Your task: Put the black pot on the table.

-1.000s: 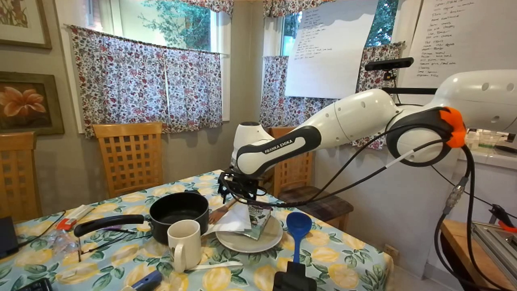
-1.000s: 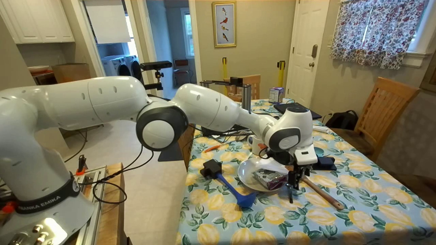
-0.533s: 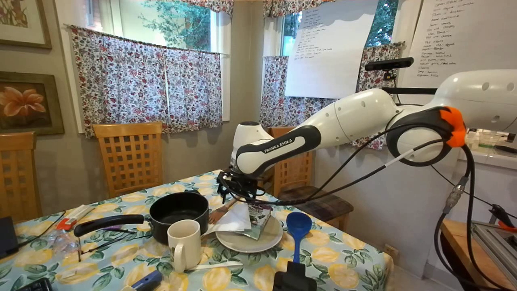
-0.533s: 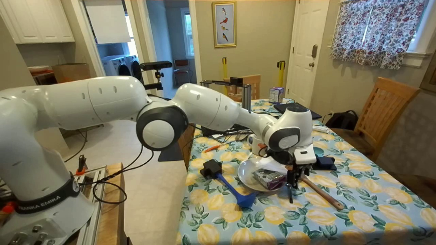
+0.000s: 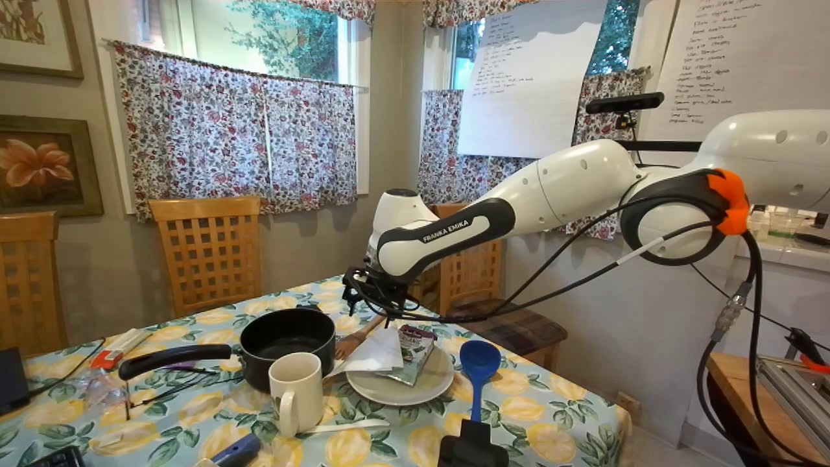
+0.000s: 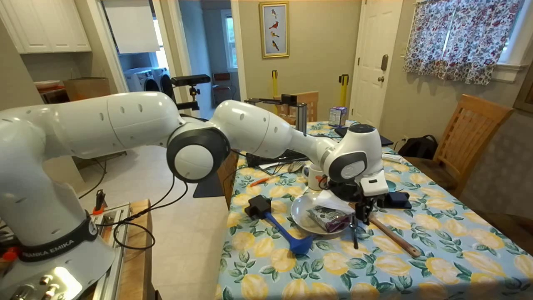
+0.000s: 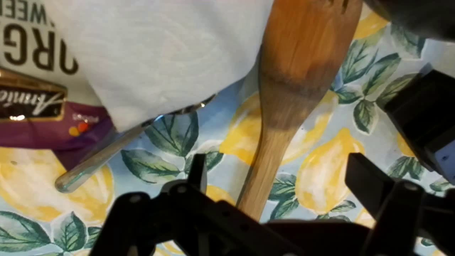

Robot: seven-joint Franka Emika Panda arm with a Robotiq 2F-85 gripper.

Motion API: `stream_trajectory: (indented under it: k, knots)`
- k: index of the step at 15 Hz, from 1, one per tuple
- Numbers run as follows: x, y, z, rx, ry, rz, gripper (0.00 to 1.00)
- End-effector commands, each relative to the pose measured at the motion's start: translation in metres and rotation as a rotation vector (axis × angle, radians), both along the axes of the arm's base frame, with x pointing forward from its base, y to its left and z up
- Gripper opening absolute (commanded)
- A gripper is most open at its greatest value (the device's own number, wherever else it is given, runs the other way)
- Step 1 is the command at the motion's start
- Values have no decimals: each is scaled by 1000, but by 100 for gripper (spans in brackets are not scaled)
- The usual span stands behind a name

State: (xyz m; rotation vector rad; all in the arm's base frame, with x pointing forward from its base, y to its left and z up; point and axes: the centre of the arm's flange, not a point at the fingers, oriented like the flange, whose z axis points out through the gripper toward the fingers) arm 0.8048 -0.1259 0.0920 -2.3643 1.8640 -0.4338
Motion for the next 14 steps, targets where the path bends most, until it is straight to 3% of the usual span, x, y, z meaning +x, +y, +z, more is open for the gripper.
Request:
stream_trajectory:
  k: [1, 2, 3, 9, 14]
  knots:
    - [30, -8, 0, 10, -21, 2, 100]
    - [32, -10, -1, 29, 23, 7, 100]
    - [0, -2, 2, 0, -5, 0, 100]
    - [4, -2, 6, 14, 10, -4, 100]
    - [11, 6, -2, 54, 133, -55, 100]
